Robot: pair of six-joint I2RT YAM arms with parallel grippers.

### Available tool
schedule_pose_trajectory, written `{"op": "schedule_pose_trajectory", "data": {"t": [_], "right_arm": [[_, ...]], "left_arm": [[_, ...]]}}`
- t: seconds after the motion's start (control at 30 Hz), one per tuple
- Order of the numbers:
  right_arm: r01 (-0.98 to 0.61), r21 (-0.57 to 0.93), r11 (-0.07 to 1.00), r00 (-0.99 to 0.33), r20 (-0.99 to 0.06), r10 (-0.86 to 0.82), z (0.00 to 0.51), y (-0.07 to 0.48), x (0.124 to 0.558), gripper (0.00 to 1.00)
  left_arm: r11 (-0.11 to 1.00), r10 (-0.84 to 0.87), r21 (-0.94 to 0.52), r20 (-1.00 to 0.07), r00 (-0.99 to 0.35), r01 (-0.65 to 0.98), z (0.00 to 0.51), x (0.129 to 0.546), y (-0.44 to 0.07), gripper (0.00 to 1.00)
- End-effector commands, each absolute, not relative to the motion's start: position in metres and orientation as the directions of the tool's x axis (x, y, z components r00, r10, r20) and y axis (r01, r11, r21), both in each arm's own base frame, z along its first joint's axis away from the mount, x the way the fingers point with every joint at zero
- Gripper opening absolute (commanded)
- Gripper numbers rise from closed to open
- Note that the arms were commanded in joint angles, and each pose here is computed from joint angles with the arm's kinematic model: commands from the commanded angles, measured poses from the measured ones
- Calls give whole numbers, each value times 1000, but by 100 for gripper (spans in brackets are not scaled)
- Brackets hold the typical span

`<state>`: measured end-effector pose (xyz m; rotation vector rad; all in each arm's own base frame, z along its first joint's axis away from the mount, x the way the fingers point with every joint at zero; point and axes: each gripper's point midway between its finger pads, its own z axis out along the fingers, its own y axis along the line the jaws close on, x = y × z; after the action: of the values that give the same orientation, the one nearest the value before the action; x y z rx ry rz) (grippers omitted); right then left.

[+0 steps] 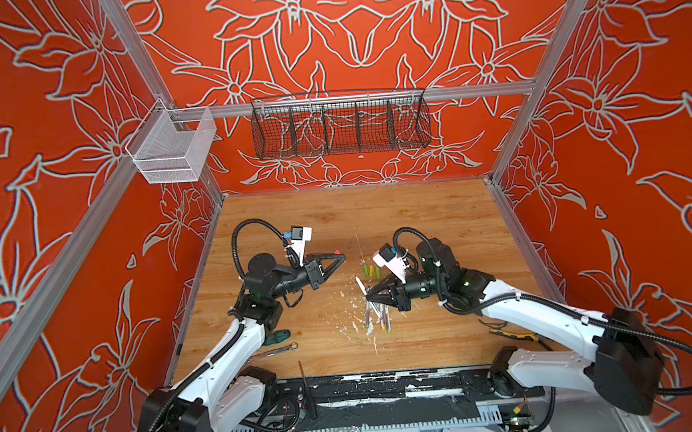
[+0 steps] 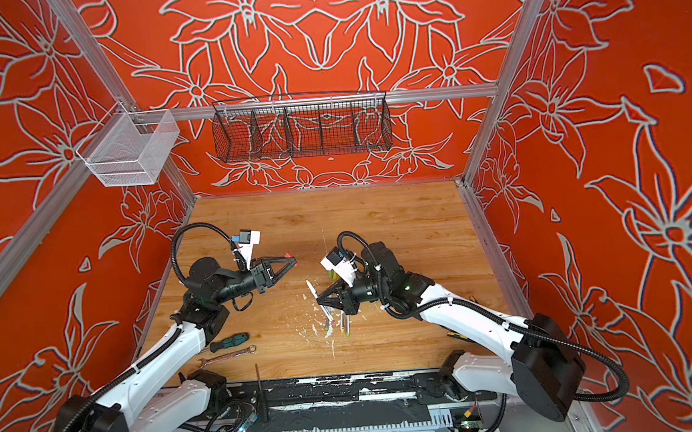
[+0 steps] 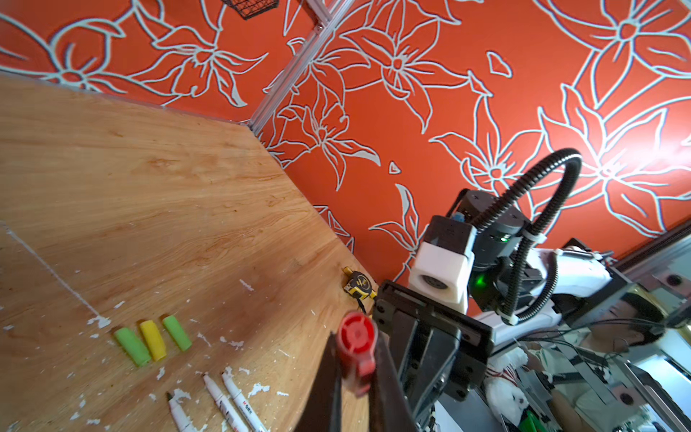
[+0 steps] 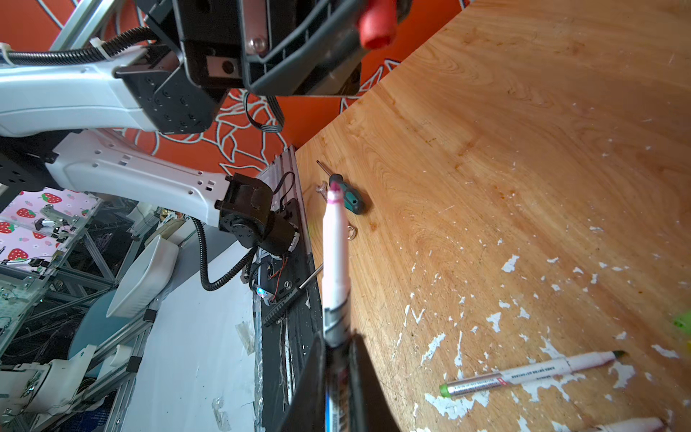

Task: Insert the pens into the pen caps
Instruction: 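Lift the marker tip-up and carry it toward the red cap in the left gripper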

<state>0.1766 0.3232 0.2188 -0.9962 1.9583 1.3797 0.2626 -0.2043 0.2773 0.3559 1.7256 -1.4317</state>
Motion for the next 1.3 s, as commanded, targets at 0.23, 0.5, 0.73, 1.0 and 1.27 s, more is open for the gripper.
{"op": "schedule_pose_trajectory", "data": {"t": [0.23,0.5,0.73,1.0,1.27], "right_arm": [[-860,499,107,-510,-831,-220,256,335,169,5],[-865,491,105,-502,-838,-215,261,333,167,5],[-868,485,106,-497,-842,-211,263,332,166,5],[-875,470,120,-484,-852,-197,268,331,169,5],[-877,461,138,-480,-858,-184,270,331,172,5]], "left_arm": [[150,-251,-653,-751,-611,742,306,241,-211,0],[116,-229,-673,-734,-639,731,305,241,-214,0],[114,-231,-671,-735,-637,733,303,241,-214,0],[105,-220,-672,-735,-642,733,300,237,-215,0],[97,-204,-672,-736,-646,735,296,235,-218,0]]}}
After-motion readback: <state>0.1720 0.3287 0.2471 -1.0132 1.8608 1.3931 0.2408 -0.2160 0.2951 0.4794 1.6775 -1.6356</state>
